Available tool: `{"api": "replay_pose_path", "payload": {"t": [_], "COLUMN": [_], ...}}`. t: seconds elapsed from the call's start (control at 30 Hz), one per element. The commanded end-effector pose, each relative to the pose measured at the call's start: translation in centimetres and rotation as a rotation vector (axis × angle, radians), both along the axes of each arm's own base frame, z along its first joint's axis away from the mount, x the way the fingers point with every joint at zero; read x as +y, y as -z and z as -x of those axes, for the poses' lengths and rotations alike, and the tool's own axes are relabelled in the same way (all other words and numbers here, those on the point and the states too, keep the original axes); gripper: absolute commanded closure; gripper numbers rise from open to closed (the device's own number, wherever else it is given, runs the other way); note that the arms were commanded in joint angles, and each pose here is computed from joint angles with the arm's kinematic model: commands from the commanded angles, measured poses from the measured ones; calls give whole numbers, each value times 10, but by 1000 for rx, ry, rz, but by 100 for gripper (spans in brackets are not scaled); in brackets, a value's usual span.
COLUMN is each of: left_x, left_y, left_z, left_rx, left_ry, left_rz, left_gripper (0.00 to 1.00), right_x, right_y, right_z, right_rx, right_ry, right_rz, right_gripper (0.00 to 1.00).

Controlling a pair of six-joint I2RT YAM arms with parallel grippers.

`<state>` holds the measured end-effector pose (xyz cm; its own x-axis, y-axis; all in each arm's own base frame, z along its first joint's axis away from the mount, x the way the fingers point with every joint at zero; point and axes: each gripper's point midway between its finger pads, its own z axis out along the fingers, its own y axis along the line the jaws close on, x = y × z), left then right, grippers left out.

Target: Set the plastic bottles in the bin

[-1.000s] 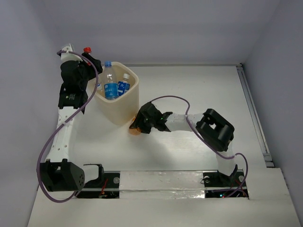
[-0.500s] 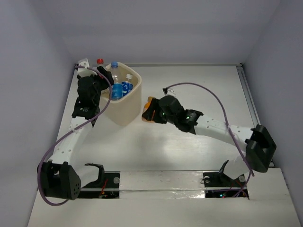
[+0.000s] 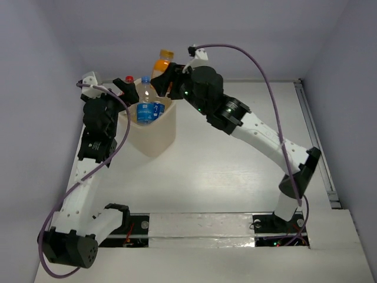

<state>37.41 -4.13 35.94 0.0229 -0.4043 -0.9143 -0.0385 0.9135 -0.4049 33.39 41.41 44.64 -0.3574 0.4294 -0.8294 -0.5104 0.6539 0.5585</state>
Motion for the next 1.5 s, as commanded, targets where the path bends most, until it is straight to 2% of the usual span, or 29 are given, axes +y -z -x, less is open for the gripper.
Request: {"api": "replay_pose_path", "payload": {"t": [0.0,0.07,0.2,0.3,0.33,0.47,0.5,0.57,0.77,1.03,1.13,1.2,1.23,1.27,1.3,1.47], "left_x": [-5,-6,-4,-4,-4,-6,-5,-5,-4,-4,-6,-9,-9,-11,-11,-9], "left_y": [-45,-44,-42,-47,-49,-49,-50,-52,-48,-57,-67,-74,-85,-89,-89,-118], "left_z": [24,30,42,50,53,55,56,57,57,60,62,67,71,74,76,109], "left_rx": [-104,-101,-83,-97,-101,-98,-100,-103,-94,-111,-126,-124,-141,-144,-132,-174], "left_ry": [35,45,46,51,54,62,61,60,54,57,69,85,92,102,105,121], "left_rz": [74,85,89,101,105,118,120,122,116,129,153,169,185,194,201,258], "left_gripper": [1,1,1,1,1,1,1,1,1,1,1,1,1,1,1,1], "right_x": [34,49,51,47,45,42,42,39,27,9,-8,-22,-42,-54,-67,-167], "right_y": [38,59,112,135,138,129,125,112,78,43,9,-11,-28,-35,-41,-56], "right_z": [-21,-30,-41,-43,-44,-46,-46,-46,-43,-32,-19,-9,3,9,16,61], "right_rx": [7,39,118,147,149,132,125,105,60,31,-6,-32,-61,-73,-85,-146], "right_ry": [-47,-61,-22,1,9,24,25,33,61,80,81,86,99,114,127,268], "right_rz": [132,178,288,325,334,327,323,307,271,217,149,111,78,63,47,-20], "right_gripper": [68,68,66,50,37,14,12,8,5,5,12,37,56,90,98,100]}}
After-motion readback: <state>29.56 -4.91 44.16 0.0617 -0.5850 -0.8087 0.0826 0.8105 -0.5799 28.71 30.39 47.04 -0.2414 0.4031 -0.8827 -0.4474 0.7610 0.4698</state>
